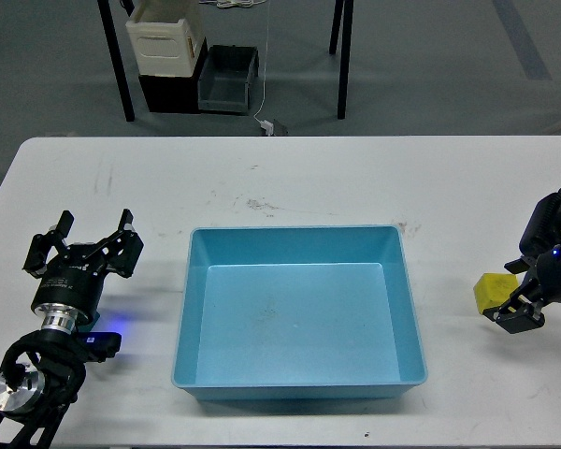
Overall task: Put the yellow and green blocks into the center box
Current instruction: 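Lower the right gripper around the yellow cube and close it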
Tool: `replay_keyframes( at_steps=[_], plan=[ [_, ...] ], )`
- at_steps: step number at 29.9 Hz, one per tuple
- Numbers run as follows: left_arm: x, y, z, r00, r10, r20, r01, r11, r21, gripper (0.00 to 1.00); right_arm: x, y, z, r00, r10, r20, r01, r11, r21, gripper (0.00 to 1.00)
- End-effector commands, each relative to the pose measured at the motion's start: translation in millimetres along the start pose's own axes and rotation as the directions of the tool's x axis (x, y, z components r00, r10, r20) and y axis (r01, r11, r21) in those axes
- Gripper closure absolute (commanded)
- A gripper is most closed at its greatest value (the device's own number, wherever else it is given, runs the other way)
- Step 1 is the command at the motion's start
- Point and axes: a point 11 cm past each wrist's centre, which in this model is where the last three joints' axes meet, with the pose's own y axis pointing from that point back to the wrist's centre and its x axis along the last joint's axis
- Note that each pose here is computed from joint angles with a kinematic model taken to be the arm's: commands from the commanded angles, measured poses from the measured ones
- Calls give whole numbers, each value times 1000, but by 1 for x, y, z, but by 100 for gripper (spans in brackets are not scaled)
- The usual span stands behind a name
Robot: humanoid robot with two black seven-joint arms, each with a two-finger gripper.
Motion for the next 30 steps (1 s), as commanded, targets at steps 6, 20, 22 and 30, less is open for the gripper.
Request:
replay_keyframes(
  at_steps=[6,20,22,30],
  plan=[
    [1,0,1,1000,3,1,-3,1000,-3,0,0,-1,-3,1000,0,-2,0,1000,8,3],
    [5,1,2,1000,11,-3,-11,1000,-11,0,-11,-9,-12,999,-39,-15,39,999,35,10],
    [7,1,3,1000,19,-1,-19,1000,-15,0,-10,-10,-12,999,-37,-16,37,999,35,14],
    [8,1,4,1000,20,-2,-20,1000,-17,0,-5,-9,-9,1000,-25,-14,25,999,28,39]
  ],
)
